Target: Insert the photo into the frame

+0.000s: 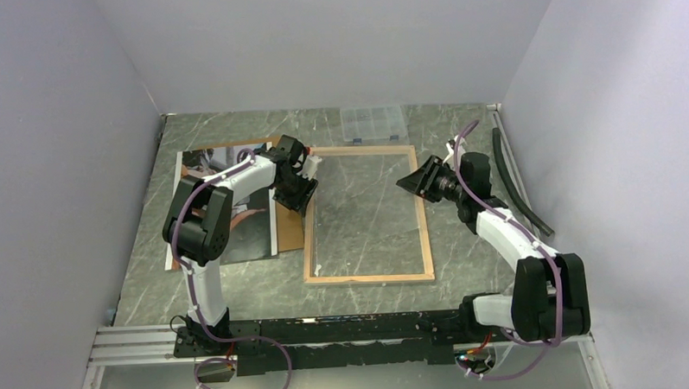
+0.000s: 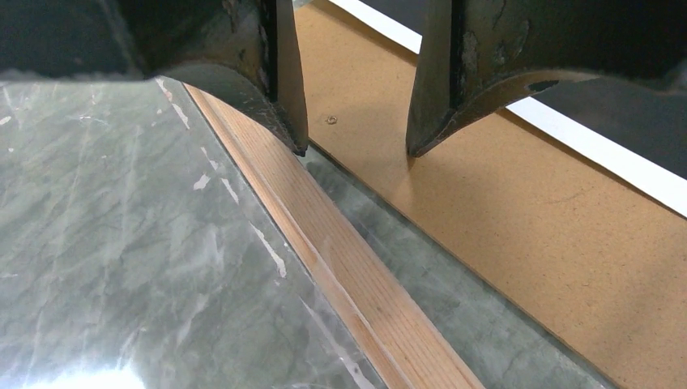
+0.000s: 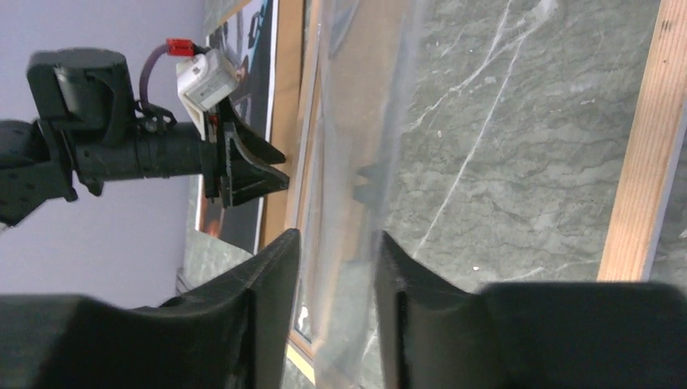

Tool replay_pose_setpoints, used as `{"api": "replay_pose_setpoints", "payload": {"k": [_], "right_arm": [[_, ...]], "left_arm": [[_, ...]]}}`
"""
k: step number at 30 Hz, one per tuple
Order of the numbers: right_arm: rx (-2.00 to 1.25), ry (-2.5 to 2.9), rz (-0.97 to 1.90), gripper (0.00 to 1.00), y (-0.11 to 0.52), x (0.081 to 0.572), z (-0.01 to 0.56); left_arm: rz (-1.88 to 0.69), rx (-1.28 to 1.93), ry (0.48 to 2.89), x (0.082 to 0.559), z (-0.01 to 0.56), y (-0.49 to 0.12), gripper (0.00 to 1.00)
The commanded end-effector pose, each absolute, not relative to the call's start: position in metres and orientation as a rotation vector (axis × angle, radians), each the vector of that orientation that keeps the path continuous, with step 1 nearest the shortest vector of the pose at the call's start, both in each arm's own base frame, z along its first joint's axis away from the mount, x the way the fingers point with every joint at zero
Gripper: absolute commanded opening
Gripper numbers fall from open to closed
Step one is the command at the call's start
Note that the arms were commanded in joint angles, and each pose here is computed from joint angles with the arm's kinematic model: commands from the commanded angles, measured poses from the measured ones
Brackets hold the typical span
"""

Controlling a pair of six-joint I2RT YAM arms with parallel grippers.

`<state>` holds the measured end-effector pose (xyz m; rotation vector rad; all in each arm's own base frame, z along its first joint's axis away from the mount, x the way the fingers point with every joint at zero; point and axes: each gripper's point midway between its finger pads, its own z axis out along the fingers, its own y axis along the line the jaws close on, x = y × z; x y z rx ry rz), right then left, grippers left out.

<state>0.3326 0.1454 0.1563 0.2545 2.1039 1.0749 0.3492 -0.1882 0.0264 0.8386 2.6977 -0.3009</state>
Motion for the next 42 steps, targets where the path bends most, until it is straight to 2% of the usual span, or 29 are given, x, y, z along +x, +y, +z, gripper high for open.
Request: {"api": "replay_pose_setpoints", "payload": {"k": [1, 4, 8, 15, 42], "right_arm": [[0.239, 1.999, 1.100, 0.30, 0.147, 0.345, 0.179], [0.258, 2.007, 1.114, 0.11, 0.147, 0.339, 0.183], [0.267, 2.077, 1.159, 0.00, 0.152, 0.318, 0.185], [0.348, 2.184, 1.294, 0.00, 0.161, 0.277, 0.176], [0.509, 2.127, 1.473, 0.00, 0.169, 0.257, 0.199]], "left_arm": [[-0.363, 0.858, 2.679, 0.341, 0.038, -0.194, 0.53], [-0.362, 0.852, 2.678, 0.342, 0.041, -0.193, 0.53], [-0.396, 0.794, 2.679, 0.349, 0.051, -0.186, 0.53], [-0.388, 0.743, 2.676, 0.357, 0.051, -0.173, 0.52], [-0.417, 0.738, 2.692, 0.353, 0.035, -0.176, 0.51]]}}
